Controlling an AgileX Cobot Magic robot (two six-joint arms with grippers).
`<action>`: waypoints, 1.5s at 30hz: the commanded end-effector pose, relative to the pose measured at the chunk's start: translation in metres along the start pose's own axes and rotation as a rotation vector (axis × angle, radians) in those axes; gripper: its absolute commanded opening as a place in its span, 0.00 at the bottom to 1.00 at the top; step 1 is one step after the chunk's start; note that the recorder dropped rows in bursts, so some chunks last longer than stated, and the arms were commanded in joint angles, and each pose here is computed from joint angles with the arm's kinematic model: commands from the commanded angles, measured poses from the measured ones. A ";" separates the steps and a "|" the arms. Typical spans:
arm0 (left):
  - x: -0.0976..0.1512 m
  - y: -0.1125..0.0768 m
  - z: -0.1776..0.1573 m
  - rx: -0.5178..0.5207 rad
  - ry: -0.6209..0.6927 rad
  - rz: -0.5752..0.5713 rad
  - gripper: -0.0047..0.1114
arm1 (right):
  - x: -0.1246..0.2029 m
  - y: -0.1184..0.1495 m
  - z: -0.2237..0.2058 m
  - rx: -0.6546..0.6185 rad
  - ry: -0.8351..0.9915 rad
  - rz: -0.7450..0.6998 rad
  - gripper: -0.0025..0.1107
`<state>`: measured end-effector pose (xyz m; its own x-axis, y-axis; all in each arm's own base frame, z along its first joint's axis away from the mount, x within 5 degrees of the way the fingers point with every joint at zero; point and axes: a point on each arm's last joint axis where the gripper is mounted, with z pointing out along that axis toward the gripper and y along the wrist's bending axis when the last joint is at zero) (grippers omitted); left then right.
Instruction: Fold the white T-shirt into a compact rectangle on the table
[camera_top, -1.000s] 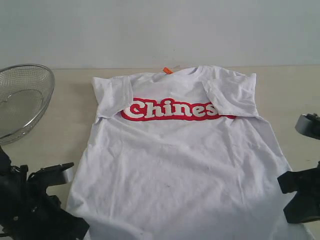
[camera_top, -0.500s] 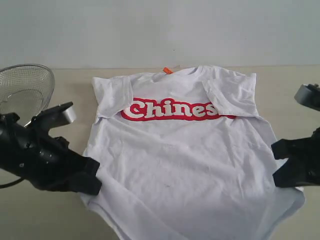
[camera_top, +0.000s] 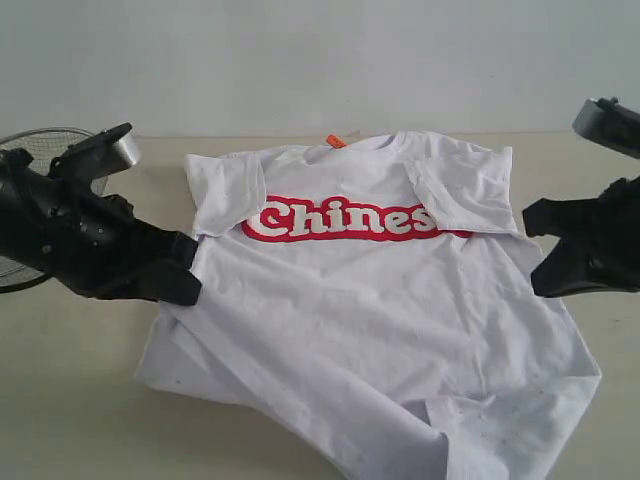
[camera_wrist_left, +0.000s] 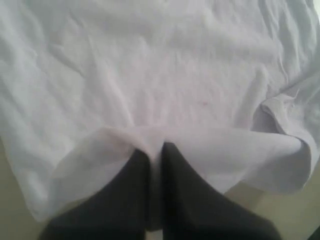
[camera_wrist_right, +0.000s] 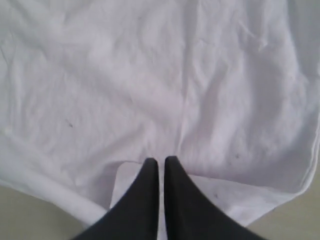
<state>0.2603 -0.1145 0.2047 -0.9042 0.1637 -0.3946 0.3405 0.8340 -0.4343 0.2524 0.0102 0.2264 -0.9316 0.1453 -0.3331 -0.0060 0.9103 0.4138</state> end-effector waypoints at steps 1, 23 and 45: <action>-0.002 0.003 0.002 -0.013 0.008 -0.003 0.08 | 0.004 -0.002 0.001 -0.003 0.073 -0.033 0.13; 0.006 0.011 0.021 0.010 0.119 -0.027 0.08 | 0.041 0.035 0.080 0.122 0.237 -0.209 0.49; 0.006 0.012 0.022 0.008 0.121 -0.024 0.08 | 0.046 0.050 0.096 0.140 0.214 -0.322 0.49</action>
<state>0.2642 -0.1159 0.1781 -0.9384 0.2016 -0.2808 0.3142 0.8362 -0.4495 0.2443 0.0966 0.1513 -0.9559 -0.1970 -0.2180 -0.2448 0.9443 0.2200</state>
